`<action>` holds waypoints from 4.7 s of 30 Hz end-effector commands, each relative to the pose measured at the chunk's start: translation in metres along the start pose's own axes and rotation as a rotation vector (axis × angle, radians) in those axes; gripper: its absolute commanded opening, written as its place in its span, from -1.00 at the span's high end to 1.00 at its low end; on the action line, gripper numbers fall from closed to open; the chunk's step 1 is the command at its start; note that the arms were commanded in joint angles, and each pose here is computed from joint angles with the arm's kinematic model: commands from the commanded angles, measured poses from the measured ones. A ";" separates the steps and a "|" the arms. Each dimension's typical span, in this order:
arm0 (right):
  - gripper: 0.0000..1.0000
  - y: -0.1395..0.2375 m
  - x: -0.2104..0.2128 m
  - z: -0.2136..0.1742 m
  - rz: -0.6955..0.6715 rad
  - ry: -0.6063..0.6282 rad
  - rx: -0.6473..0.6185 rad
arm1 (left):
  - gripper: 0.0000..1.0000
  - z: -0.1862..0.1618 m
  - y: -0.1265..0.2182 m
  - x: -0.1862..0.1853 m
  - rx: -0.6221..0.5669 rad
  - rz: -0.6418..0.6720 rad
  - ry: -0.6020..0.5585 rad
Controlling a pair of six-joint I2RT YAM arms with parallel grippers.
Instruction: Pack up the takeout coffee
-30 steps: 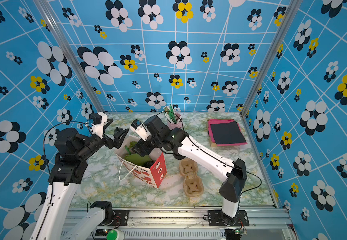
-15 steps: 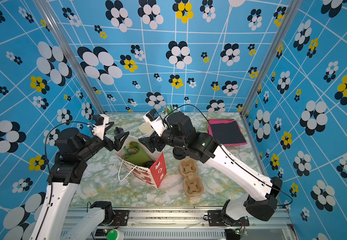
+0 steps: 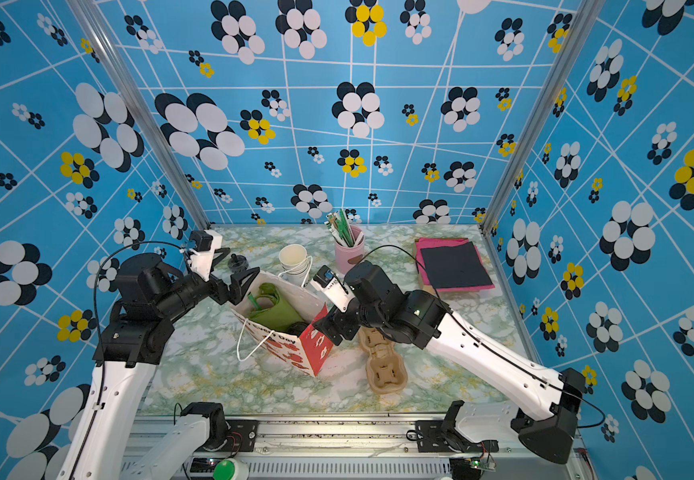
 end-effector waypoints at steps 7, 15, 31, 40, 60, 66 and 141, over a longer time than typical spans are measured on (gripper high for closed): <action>-0.90 -0.021 -0.003 -0.025 -0.081 -0.031 0.076 | -0.99 0.008 0.001 0.000 -0.018 -0.012 0.007; -0.93 -0.036 -0.014 -0.031 -0.215 -0.032 0.105 | -0.99 0.009 0.001 0.000 -0.019 -0.011 0.005; -0.93 -0.058 -0.042 -0.020 -0.347 -0.101 0.102 | -0.98 0.006 0.000 0.002 -0.022 0.007 0.005; -0.93 -0.072 -0.063 -0.010 -0.337 -0.172 0.061 | -0.99 0.007 0.001 0.005 -0.041 0.044 0.014; -0.93 -0.076 -0.095 -0.014 -0.407 -0.236 0.073 | -0.99 0.001 -0.001 0.047 -0.021 0.373 0.185; -0.94 -0.052 -0.120 -0.037 -0.520 -0.296 0.051 | -0.99 -0.011 -0.001 0.080 -0.037 0.477 0.308; -0.98 -0.014 -0.211 -0.307 -1.063 -0.540 -0.093 | -0.99 -0.230 -0.101 0.137 -0.049 0.604 0.211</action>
Point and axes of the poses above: each gripper's point midway between its finger pads, its own y axis back along the fingers, its own x axis along the line the jaws close on, z = x × y, the point moved 9 cm from there along y, back along the fingers, and after that the axes turned 10 degrees about y, right-handed, at the moved point
